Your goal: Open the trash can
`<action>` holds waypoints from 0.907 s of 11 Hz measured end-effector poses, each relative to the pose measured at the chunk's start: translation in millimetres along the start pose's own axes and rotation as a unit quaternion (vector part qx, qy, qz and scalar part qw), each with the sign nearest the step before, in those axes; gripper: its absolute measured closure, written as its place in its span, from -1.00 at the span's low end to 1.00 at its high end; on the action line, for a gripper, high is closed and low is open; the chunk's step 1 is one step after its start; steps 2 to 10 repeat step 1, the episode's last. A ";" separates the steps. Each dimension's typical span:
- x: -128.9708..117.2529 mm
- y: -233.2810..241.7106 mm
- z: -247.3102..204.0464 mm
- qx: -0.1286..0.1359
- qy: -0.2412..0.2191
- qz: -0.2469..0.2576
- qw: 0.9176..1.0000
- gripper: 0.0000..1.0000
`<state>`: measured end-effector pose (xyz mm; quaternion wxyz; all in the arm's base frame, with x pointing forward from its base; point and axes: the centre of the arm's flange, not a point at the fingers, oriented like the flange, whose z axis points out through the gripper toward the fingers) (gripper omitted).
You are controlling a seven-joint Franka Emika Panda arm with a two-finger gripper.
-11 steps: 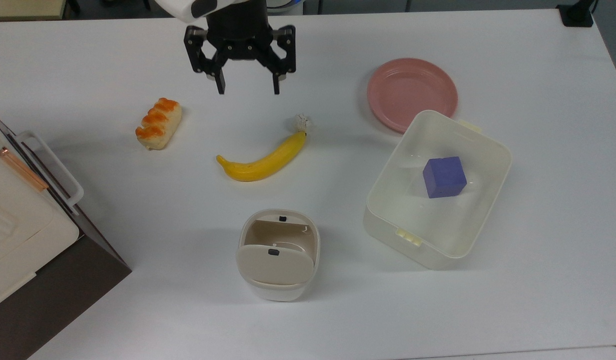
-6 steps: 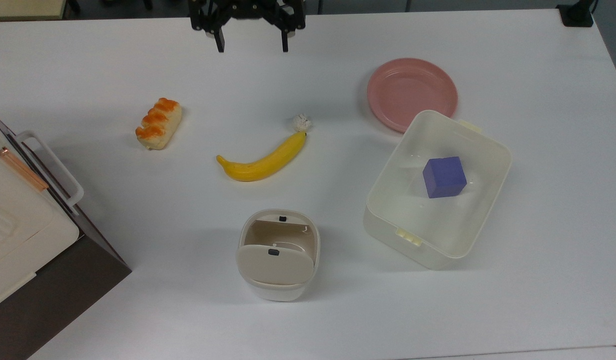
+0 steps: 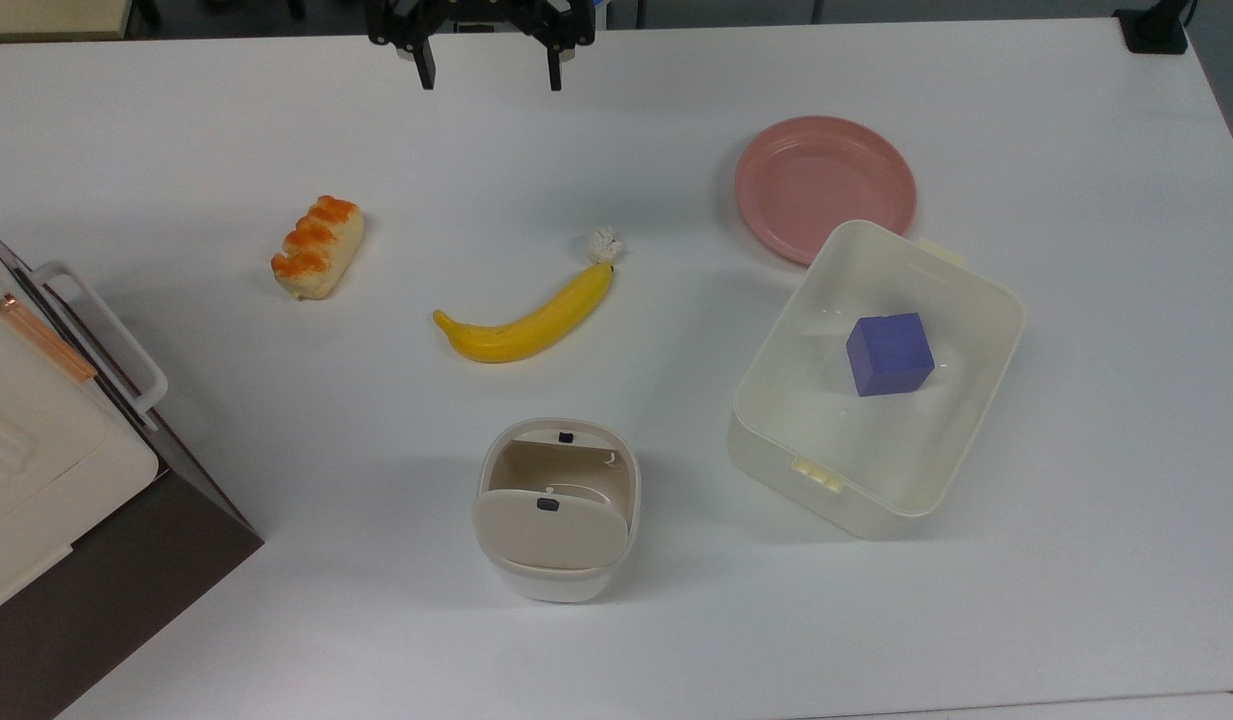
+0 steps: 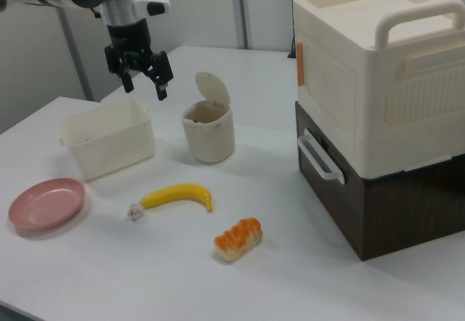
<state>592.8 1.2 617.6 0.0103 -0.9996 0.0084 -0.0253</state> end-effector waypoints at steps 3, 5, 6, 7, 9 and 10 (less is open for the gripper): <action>0.0 0.4 0.0 0.000 0.000 0.000 1.000 -1.00; 0.0 0.4 0.0 0.000 0.000 0.000 1.000 -1.00; 0.0 0.4 0.0 0.000 0.000 0.000 1.000 -1.00; 0.0 0.4 0.0 0.000 0.000 0.000 1.000 -1.00; 0.0 0.4 0.0 0.000 0.000 0.000 1.000 -1.00; 0.0 0.4 0.0 0.000 0.000 0.000 1.000 -1.00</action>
